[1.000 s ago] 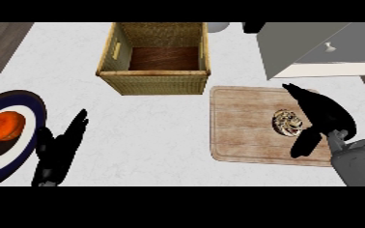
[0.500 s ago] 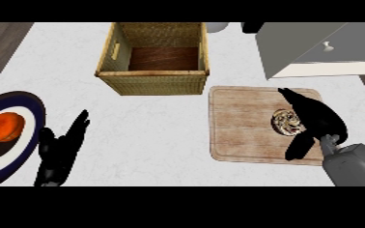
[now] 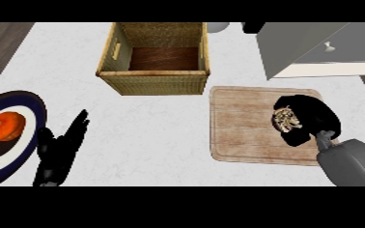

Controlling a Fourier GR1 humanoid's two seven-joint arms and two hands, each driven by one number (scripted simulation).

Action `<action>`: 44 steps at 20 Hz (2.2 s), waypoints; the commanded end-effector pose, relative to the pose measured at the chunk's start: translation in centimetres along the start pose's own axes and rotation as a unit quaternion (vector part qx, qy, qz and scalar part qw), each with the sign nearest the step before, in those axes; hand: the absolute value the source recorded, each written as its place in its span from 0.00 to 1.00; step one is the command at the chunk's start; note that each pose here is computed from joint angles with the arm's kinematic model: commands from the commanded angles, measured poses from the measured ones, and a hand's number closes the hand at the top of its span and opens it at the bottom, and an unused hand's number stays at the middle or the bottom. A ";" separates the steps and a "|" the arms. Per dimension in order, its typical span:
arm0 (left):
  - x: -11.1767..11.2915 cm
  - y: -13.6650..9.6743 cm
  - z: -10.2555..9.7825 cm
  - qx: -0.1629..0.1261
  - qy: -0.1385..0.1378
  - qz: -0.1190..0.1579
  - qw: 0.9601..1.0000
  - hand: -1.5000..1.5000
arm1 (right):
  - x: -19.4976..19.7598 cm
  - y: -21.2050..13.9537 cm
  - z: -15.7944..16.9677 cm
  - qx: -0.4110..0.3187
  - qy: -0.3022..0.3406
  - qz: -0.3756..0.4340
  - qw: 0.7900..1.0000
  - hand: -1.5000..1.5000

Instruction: Pick the cupcake from the cutting board and place it in the basket

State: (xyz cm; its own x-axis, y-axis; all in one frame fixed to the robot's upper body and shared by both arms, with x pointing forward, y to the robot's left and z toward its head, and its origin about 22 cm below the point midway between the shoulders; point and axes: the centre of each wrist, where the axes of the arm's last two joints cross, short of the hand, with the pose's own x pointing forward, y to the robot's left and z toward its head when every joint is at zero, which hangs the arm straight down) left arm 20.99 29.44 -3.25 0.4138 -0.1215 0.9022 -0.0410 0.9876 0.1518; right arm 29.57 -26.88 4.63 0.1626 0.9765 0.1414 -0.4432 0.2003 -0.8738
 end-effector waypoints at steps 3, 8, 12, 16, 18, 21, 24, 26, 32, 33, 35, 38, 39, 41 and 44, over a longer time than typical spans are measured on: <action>-2.2 0.5 0.8 -0.009 0.071 0.006 0.997 0.50 | -0.2 -0.4 -0.5 -0.019 -0.020 0.049 0.998 1.00; -1.8 -1.1 -0.4 0.004 0.064 0.008 0.998 0.50 | 0.3 1.4 -0.9 -0.035 -0.020 0.052 0.998 1.00; -0.8 0.2 -0.3 -0.016 0.053 -0.009 0.998 0.50 | 15.9 3.6 3.1 -0.055 -0.094 0.051 0.993 1.00; 0.0 -1.3 -0.7 -0.043 0.038 -0.024 0.998 0.50 | 23.7 3.3 6.2 -0.080 -0.132 0.054 0.987 1.00; 0.5 -2.5 -1.0 -0.056 0.032 -0.019 0.998 0.50 | 25.1 3.0 6.8 -0.113 -0.111 0.057 0.986 1.00; 0.4 -2.9 -1.2 -0.062 0.035 -0.030 0.997 0.50 | 26.4 0.4 8.1 -0.153 -0.111 -0.020 0.982 1.00; 0.4 -3.1 -1.4 -0.067 0.036 -0.027 0.997 0.50 | 26.3 -2.9 9.8 -0.205 -0.146 -0.179 0.951 1.00; 0.5 -3.4 -1.4 -0.073 0.034 -0.026 0.996 0.50 | 27.1 -4.7 11.1 -0.254 -0.166 -0.235 0.923 1.00; 0.4 -3.0 -1.8 -0.065 0.049 -0.033 0.996 0.50 | 29.9 -9.1 14.0 -0.332 -0.167 -0.298 0.879 1.00; 1.0 -2.9 -2.0 -0.066 0.042 -0.031 0.996 0.50 | 30.3 -10.1 14.3 -0.339 -0.159 -0.310 0.874 1.00; 0.8 -3.0 -1.9 -0.057 0.048 -0.033 0.997 0.50 | 31.3 -11.4 14.6 -0.367 -0.146 -0.310 0.865 1.00; 1.0 -2.5 -1.8 -0.059 0.046 -0.032 0.997 0.50 | 32.3 -13.7 15.3 -0.380 -0.123 -0.324 0.857 1.00; 0.4 -2.4 -1.4 -0.060 0.055 -0.034 0.996 0.50 | 32.6 -14.8 15.3 -0.385 -0.114 -0.330 0.854 1.00; -0.2 -2.6 -1.2 -0.052 0.051 -0.024 0.997 0.50 | 33.4 -16.0 16.1 -0.399 -0.104 -0.339 0.846 1.00; 0.8 -2.9 -1.5 -0.055 0.048 -0.025 0.997 0.50 | 34.7 -17.8 17.1 -0.404 -0.089 -0.342 0.844 1.00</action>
State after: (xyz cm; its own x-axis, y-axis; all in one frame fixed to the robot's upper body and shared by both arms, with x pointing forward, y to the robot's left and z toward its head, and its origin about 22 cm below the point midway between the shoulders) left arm 23.36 26.77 -2.27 0.4290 -0.1781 0.8856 0.0834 0.9840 0.1575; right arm 28.64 3.27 30.03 -0.2020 0.7523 0.6271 0.4215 0.6447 -0.6377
